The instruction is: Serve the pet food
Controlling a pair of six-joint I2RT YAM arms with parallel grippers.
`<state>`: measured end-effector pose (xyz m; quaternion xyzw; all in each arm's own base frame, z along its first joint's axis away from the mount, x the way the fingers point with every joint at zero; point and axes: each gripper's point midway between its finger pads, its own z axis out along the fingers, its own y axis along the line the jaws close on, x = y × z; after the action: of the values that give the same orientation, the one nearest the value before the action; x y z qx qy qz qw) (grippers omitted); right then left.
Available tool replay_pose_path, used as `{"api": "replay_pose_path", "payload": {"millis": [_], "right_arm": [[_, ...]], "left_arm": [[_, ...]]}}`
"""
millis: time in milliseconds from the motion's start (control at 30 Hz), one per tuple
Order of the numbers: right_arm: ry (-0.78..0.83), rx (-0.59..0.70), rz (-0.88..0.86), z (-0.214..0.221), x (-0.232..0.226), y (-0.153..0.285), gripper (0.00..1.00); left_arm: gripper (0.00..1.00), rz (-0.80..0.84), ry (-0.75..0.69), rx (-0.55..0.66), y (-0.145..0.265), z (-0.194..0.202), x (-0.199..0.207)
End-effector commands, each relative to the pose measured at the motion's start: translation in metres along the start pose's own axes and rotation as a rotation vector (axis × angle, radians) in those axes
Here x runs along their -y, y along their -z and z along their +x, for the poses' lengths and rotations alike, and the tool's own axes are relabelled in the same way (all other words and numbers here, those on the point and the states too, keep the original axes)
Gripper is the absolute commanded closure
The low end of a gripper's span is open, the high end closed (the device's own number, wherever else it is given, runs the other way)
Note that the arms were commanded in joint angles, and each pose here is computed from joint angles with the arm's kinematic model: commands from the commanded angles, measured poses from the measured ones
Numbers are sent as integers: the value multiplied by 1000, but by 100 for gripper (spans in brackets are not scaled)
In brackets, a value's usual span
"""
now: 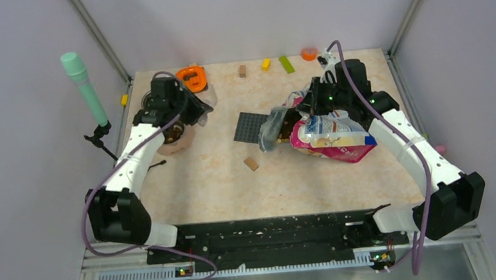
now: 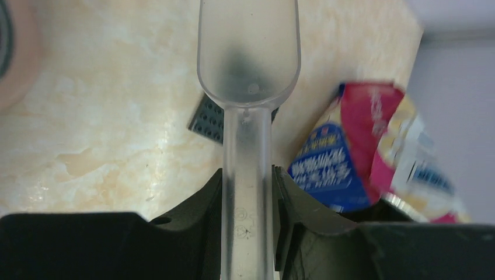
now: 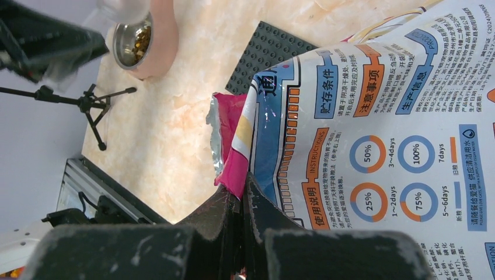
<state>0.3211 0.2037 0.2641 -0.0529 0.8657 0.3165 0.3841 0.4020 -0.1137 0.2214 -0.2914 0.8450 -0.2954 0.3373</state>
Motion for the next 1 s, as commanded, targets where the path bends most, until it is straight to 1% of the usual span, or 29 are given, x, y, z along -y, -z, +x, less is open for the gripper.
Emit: {"api": "replay_pose_path", "payload": {"millis": [0, 33, 133, 200, 267, 333, 400, 500, 567, 633, 767, 867, 967], "right_arm": [[41, 141, -106, -36, -32, 22, 100], [43, 143, -104, -37, -32, 23, 100], [45, 139, -102, -37, -31, 21, 100], [46, 131, -100, -36, -30, 19, 100], [50, 125, -97, -35, -29, 18, 100], [55, 119, -92, -35, -28, 18, 100], [66, 111, -82, -33, -26, 19, 100], [107, 86, -62, -23, -21, 26, 100], [145, 81, -34, -16, -15, 35, 100], [181, 73, 18, -8, -5, 45, 100], [221, 18, 111, 11, 14, 62, 100], [199, -13, 115, 26, 16, 71, 100], [146, -14, 86, 34, 12, 69, 100]], "left_arm": [[100, 133, -428, -78, 43, 54, 29], [100, 201, -530, -109, 54, 73, 39], [100, 367, -786, -175, 93, 112, 52], [100, 462, -908, -215, 118, 130, 57], [100, 545, -986, -273, 140, 148, 59], [100, 588, -1022, -370, 153, 166, 55], [100, 586, -1039, -472, 159, 183, 49], [100, 569, -1059, -597, 160, 206, 41], [100, 573, -1063, -657, 160, 219, 40], [100, 580, -1063, -677, 156, 227, 43], [100, 566, -1073, -642, 140, 231, 49], [100, 576, -1062, -649, 129, 237, 55], [100, 582, -1064, -697, 119, 254, 58]]}}
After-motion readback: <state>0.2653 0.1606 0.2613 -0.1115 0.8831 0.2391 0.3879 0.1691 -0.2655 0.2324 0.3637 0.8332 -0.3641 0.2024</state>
